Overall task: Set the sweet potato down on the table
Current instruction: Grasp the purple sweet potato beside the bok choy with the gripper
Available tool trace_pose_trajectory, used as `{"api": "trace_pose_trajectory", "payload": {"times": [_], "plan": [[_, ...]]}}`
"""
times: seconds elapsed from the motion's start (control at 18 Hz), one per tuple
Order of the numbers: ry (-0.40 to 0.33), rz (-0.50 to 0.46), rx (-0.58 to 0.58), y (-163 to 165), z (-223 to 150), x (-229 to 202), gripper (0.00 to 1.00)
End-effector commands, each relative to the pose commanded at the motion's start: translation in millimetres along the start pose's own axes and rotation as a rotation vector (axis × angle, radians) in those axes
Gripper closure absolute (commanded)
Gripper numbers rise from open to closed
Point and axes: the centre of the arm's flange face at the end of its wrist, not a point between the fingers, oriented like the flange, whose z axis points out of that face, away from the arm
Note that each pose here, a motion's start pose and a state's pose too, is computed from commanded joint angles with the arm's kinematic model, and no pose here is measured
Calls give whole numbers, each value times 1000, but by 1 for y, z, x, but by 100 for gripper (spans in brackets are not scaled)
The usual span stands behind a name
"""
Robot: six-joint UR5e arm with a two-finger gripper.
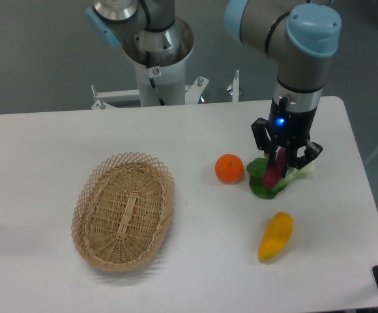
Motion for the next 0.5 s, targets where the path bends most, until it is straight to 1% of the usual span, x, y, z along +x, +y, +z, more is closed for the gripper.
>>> {"api": "trace_pose_trajectory", "payload": {"times": [0.33, 0.5], "plan": [[4, -10, -1, 1, 5, 0, 67], [8, -64, 0, -2, 15, 2, 67]]}}
